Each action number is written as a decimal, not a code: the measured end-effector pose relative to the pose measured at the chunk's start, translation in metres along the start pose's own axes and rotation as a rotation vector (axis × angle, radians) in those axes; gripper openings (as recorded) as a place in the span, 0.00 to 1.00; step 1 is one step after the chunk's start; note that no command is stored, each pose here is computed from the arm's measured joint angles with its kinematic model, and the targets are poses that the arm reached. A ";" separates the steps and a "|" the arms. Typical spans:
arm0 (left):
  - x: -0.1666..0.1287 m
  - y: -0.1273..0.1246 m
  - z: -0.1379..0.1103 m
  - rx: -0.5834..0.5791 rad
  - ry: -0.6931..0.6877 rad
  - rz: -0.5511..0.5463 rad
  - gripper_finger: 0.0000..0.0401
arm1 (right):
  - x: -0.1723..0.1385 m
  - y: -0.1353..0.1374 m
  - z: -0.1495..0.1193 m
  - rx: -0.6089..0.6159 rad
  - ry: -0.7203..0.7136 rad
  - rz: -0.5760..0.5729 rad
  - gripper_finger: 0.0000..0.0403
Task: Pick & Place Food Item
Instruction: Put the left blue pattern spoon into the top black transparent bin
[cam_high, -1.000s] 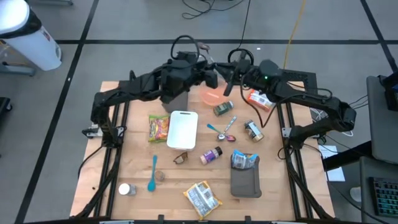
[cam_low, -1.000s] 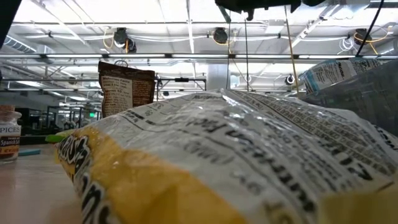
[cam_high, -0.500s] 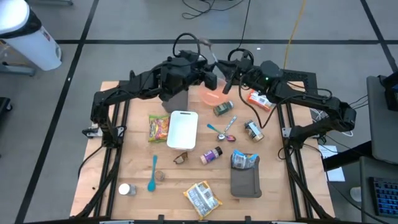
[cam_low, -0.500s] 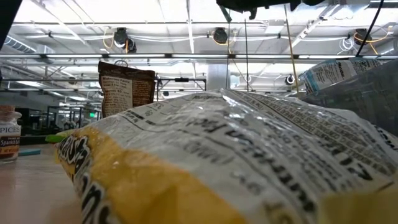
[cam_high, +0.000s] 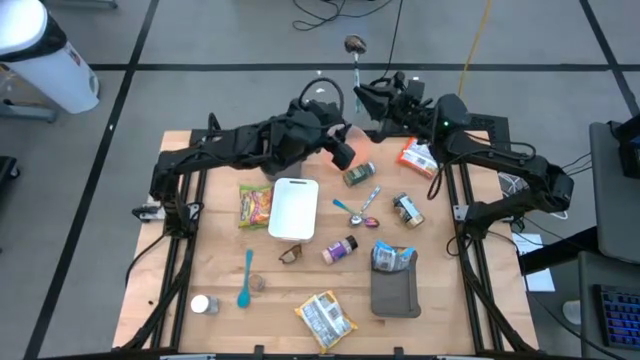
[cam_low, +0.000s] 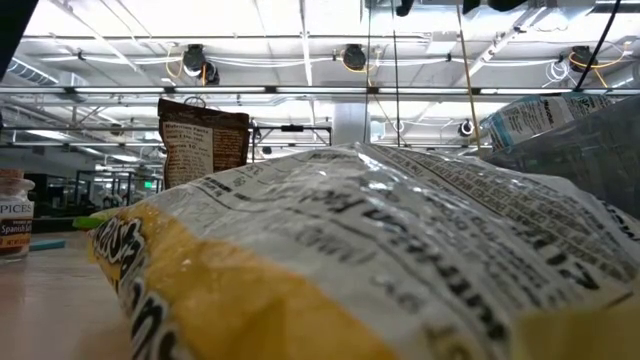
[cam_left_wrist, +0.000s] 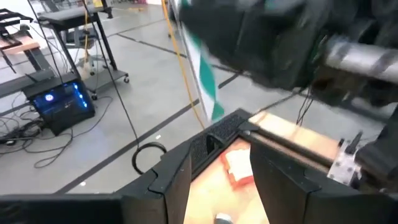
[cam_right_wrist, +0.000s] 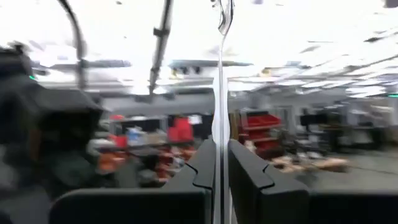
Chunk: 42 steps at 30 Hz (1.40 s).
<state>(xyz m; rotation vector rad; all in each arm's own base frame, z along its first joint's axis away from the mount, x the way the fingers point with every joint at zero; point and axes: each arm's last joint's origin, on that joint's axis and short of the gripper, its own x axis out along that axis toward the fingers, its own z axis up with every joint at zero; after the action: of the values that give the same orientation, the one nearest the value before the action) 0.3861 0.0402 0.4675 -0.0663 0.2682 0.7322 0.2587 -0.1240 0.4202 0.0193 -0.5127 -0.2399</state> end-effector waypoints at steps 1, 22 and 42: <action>0.005 -0.001 -0.002 0.007 0.005 0.005 0.42 | 0.000 0.001 0.000 0.012 0.005 0.028 0.03; 0.021 0.002 0.007 0.055 -0.067 -0.236 0.42 | 0.000 0.009 -0.001 0.052 0.031 0.183 0.03; 0.023 0.009 0.009 0.048 -0.066 -0.235 0.12 | -0.002 0.000 0.000 0.040 0.043 0.187 0.03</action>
<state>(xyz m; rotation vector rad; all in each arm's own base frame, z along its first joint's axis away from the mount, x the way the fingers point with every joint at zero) 0.3989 0.0631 0.4702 -0.0270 0.2106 0.4931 0.2573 -0.1234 0.4197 0.0150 -0.4732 -0.0459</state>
